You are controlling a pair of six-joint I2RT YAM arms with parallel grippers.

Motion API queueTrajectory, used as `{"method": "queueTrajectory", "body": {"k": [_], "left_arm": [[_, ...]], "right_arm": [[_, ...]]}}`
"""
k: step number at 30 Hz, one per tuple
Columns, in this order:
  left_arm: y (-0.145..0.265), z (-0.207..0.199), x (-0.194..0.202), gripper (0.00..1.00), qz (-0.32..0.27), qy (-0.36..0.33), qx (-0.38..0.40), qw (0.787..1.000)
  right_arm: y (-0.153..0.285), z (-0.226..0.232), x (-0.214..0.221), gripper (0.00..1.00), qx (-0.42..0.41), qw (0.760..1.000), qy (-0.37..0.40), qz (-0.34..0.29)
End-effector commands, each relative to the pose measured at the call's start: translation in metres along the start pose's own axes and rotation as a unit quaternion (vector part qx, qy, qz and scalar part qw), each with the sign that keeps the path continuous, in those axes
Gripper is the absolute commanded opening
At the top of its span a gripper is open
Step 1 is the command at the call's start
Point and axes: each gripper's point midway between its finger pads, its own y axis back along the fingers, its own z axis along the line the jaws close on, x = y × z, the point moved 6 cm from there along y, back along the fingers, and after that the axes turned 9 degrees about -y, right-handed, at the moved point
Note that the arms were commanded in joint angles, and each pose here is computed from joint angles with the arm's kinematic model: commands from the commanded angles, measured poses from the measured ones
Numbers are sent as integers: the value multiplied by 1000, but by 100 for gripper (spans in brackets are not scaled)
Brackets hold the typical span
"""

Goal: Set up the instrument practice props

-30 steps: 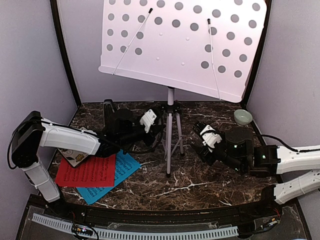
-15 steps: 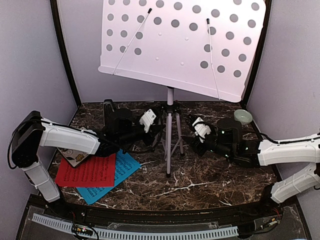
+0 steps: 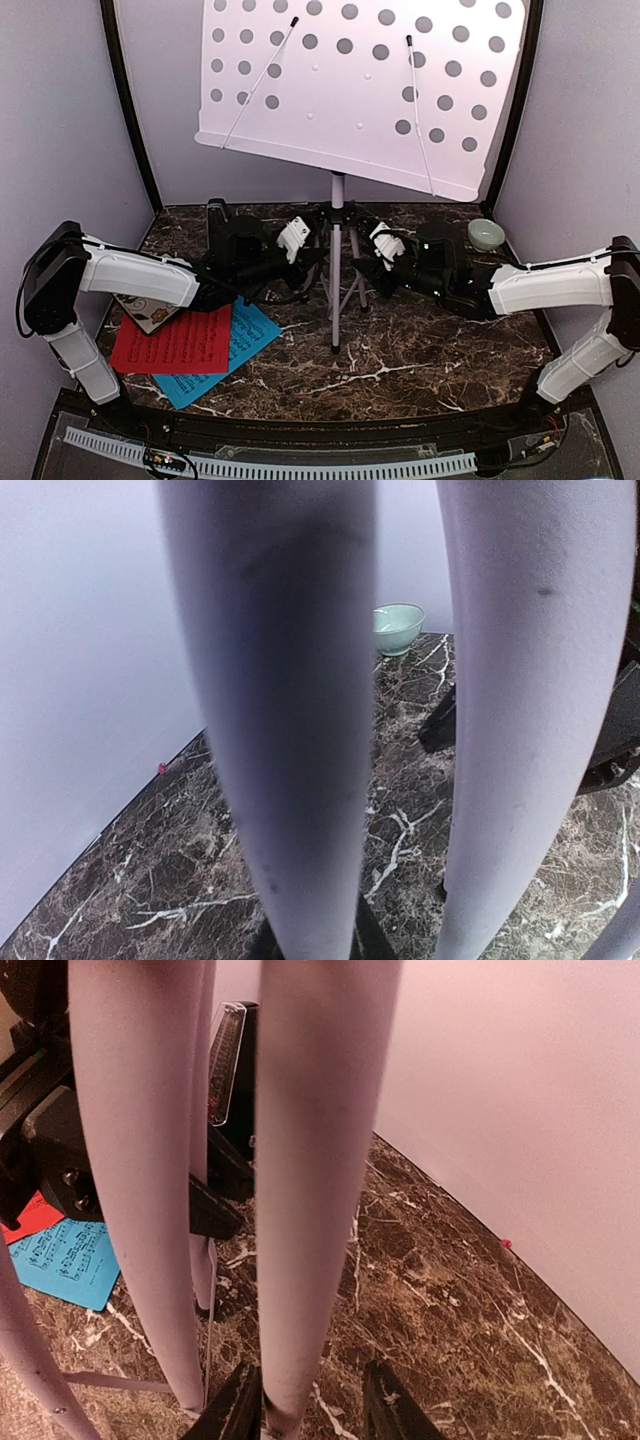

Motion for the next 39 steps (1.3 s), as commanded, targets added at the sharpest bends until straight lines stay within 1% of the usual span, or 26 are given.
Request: {"method": "queueTrajectory", "body": {"k": [1,7,14,15,21,25,32,36,39], "left_arm": [[-3,-6,41,0,81,-55,12,995],[-4,-5,41,0,80,-56,11,995],[3,2,46,0,81,-76,7,994],[4,3,46,0,82,-80,7,993],[6,23,47,0,85,-93,-3,992],[-1,38,54,0,101,-105,-11,989],[-16,61,66,0,109,-124,-31,986],[-27,74,72,0,117,-145,-55,981],[-33,88,74,0,115,-149,-75,979]], "right_arm": [[-10,0,-24,33,-19,999,-2,-44],[-15,-4,-22,22,-16,999,-3,-40],[-8,-22,-24,1,7,999,2,-37],[-8,-26,-24,0,11,999,7,-32],[1,-51,-26,0,47,999,13,-25],[5,-75,-26,0,76,997,14,-22],[0,-111,-31,0,118,993,30,-11],[-1,-138,-35,0,135,990,25,-17],[-7,-153,-35,0,147,989,33,-13]]}}
